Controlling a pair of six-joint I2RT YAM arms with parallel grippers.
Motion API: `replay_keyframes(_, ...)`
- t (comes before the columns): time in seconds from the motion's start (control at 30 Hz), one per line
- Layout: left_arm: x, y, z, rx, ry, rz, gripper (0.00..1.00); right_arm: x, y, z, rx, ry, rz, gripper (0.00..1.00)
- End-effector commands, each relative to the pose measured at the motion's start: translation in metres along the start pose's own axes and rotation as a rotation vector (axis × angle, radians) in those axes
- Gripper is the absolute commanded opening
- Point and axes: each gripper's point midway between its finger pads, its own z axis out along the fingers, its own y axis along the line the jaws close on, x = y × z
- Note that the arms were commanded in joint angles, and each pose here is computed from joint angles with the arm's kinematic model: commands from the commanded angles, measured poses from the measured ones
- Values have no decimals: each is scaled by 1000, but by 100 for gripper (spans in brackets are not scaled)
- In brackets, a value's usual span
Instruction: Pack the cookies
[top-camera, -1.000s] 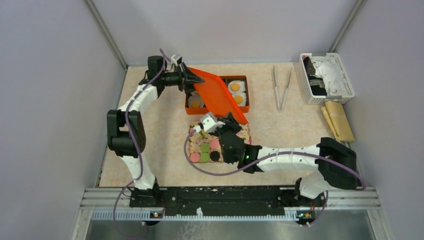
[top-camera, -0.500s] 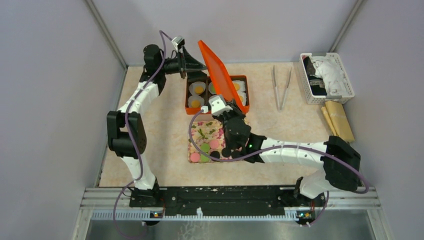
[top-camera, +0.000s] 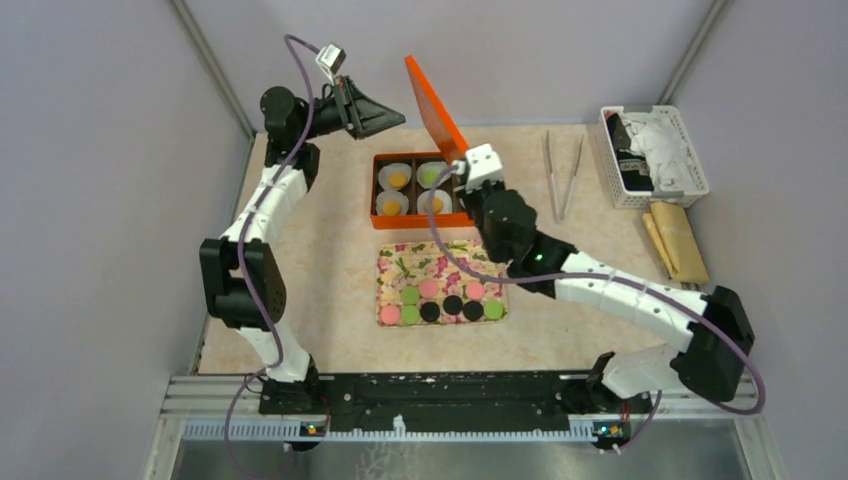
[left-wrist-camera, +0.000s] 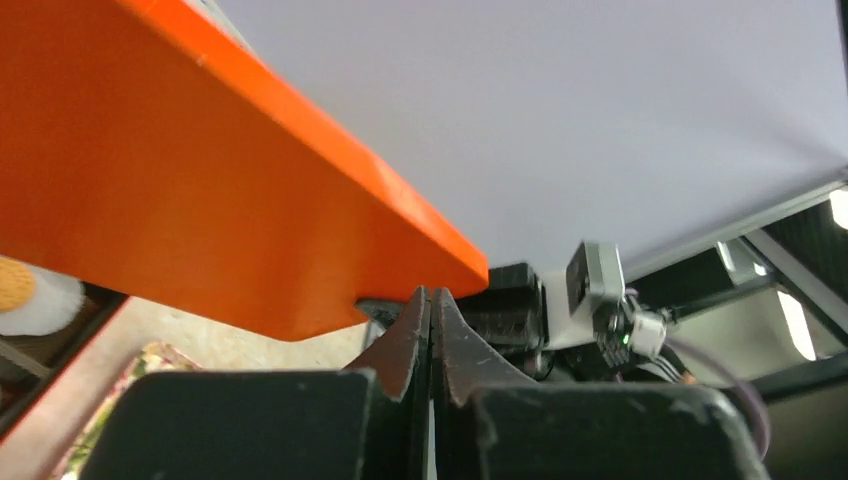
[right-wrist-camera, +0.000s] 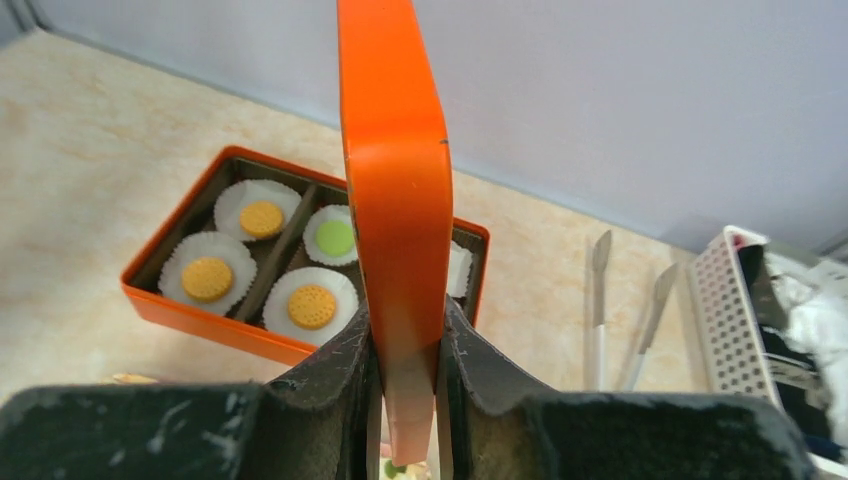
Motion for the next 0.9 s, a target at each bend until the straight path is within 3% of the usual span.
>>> replay_keyframes(0.0,-15,-19,-9,-141,-121,230,0,-67,-41,-1,-126,-125,428,0)
replay_keyframes(0.3,-32,0,-37,-440,-309,402,0,-77,-61,6,-422,-112,738,0)
replay_keyframes(0.53,-24,20,-44,-488,-316,376,0,-76,-73,9,-681,-111,999,0)
replay_keyframes(0.87,-15,42,-49,-518,-311,366,0,-47,-89,31,-797,-136,1287,0)
